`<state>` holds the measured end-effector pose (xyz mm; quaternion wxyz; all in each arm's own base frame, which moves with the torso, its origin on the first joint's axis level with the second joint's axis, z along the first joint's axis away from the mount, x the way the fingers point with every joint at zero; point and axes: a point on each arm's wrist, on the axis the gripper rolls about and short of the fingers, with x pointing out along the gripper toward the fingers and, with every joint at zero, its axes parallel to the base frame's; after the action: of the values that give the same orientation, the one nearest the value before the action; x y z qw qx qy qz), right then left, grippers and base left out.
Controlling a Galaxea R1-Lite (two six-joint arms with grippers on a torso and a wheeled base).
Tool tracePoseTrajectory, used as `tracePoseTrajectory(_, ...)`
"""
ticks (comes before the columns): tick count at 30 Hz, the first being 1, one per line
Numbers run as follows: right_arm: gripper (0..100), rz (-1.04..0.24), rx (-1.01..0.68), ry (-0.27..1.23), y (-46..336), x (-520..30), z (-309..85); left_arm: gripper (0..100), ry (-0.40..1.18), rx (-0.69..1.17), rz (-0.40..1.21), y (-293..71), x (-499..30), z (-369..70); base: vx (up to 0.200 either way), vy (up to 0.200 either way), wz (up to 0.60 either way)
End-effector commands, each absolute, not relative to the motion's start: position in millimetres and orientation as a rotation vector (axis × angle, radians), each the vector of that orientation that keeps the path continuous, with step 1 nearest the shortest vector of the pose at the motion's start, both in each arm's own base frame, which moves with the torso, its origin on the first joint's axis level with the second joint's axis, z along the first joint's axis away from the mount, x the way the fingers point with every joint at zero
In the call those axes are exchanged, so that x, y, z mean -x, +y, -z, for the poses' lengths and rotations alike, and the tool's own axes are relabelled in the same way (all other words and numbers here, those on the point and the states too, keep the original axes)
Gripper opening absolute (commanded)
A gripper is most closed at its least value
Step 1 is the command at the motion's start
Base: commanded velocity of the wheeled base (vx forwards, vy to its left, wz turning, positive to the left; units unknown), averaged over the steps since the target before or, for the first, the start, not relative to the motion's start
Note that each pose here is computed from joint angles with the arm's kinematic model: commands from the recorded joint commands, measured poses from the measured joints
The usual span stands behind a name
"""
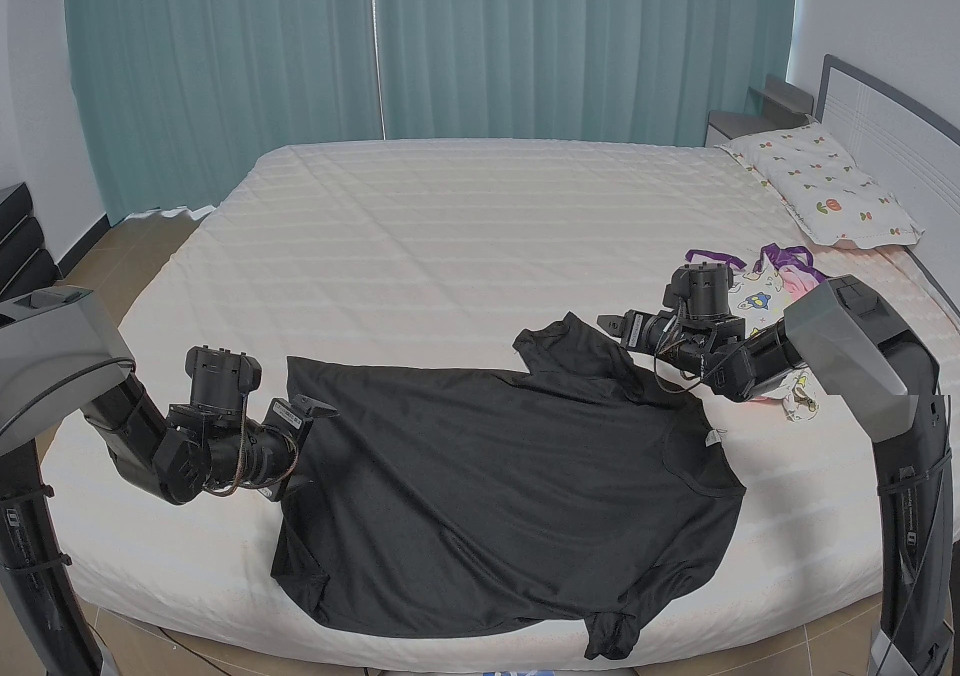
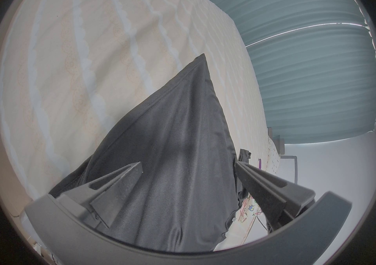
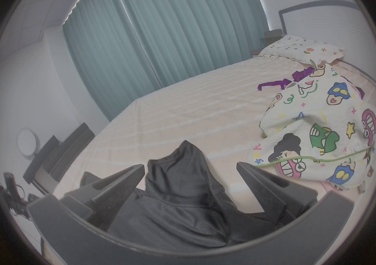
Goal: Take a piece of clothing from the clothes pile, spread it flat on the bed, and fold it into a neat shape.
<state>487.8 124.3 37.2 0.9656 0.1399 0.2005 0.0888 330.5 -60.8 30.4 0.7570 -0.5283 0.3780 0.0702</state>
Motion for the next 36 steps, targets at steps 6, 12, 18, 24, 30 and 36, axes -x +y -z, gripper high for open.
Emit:
tracePoseTrajectory(6, 100, -0.167, -0.246, 0.472, 127.8, -507.4, 18.0, 100, 0.831, 1.148, -0.155, -61.5, -329.2, -28.9, 0.0, 0.0, 0.0)
tracePoseTrajectory(12, 0, -0.158, -0.243, 0.489, 128.1, -509.1, 32.3, 100, 0.83, 1.149, -0.154, -61.5, -329.3, -29.0, 0.0, 0.0, 0.0)
tracePoseTrajectory(18, 0, -0.101, -0.26, 0.443, 119.5, -519.2, 26.9, 100, 0.834, 1.145, -0.154, -62.4, -328.6, -28.6, 0.0, 0.0, 0.0)
tracePoseTrajectory(24, 0, -0.056, -0.324, 0.403, 99.1, -530.0, 21.5, 100, 0.834, 1.145, -0.154, -62.4, -328.4, -28.4, 0.0, 0.0, 0.0)
tracePoseTrajectory(30, 0, -0.01, -0.449, 0.385, 85.9, -536.5, 21.5, 100, 0.836, 1.143, -0.155, -62.3, -327.7, -27.9, 0.0, 0.0, 0.0)
tracePoseTrajectory(36, 0, 0.014, -0.458, 0.36, 73.1, -541.9, 19.7, 100, 0.836, 1.143, -0.155, -62.3, -327.7, -27.9, 0.0, 0.0, 0.0)
